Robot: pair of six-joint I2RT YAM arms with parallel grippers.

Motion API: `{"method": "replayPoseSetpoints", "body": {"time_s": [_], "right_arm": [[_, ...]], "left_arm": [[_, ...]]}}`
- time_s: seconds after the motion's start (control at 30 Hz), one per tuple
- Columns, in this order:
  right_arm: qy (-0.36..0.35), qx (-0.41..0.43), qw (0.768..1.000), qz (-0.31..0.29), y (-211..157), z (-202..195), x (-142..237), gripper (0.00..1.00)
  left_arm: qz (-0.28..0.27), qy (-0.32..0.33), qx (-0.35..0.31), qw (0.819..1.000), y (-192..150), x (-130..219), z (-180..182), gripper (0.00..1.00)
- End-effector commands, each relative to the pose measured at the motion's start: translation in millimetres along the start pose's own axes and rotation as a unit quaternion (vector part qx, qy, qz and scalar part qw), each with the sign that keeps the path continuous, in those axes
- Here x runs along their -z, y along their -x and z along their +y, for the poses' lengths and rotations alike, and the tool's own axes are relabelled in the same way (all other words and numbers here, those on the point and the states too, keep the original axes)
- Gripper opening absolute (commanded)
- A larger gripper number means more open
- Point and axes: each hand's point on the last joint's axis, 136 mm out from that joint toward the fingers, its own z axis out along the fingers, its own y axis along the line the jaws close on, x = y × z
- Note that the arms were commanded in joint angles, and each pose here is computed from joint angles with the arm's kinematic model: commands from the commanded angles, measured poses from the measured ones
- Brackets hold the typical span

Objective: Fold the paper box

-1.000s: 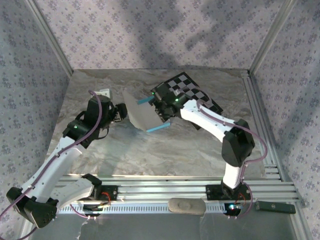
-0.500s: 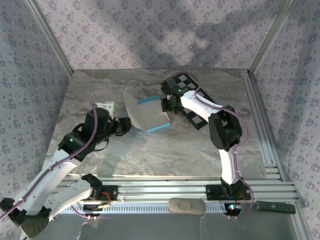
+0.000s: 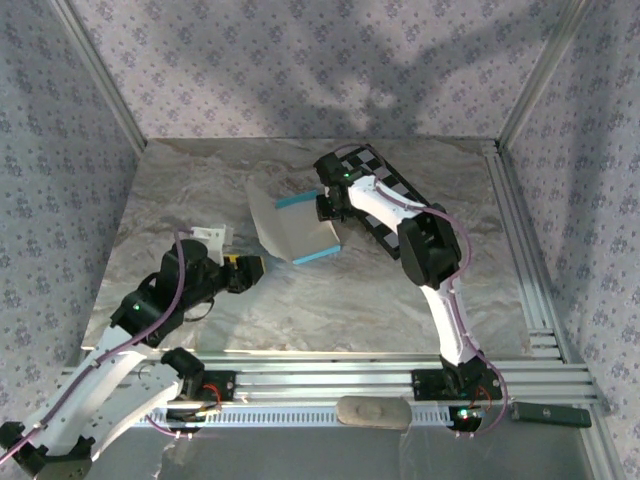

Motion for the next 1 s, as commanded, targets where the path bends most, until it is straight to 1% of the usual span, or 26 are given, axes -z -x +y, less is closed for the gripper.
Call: {"method": "replayPoseSetpoints", "body": {"time_s": [0.0, 0.07, 0.27, 0.3, 0.4, 0.5, 0.77, 0.87, 0.97], "right_arm": [[-0.001, -0.012, 1.000, 0.017, -3, 3, -6, 0.45], [-0.001, -0.015, 1.000, 0.019, -5, 5, -10, 0.43], [0.004, -0.033, 0.999, 0.030, -9, 10, -20, 0.32], [0.003, -0.037, 0.999, 0.029, -9, 10, -20, 0.29], [-0.003, -0.043, 0.999, 0.026, -10, 13, -21, 0.26], [-0.004, -0.053, 0.998, 0.022, -10, 18, -20, 0.20], [-0.001, -0.097, 0.995, 0.012, -11, 36, -8, 0.01], [-0.007, -0.131, 0.991, 0.002, -14, 42, 1, 0.00], [-0.026, -0.206, 0.978, -0.010, -23, 41, 15, 0.00]], "left_arm": [[-0.008, -0.015, -0.001, 1.000, 6, 3, -8, 0.61], [-0.009, -0.015, -0.001, 1.000, 7, 4, -8, 0.60], [-0.012, -0.013, -0.002, 1.000, 8, 5, -8, 0.60], [-0.012, -0.012, -0.003, 1.000, 8, 6, -8, 0.60], [-0.012, -0.011, -0.005, 1.000, 9, 7, -8, 0.60], [-0.014, -0.010, -0.008, 1.000, 10, 9, -8, 0.60], [-0.025, 0.004, -0.010, 1.000, 15, 16, -4, 0.60], [-0.036, 0.013, -0.009, 0.999, 18, 23, -1, 0.60], [-0.046, 0.029, -0.002, 0.999, 20, 30, 5, 0.59]]}}
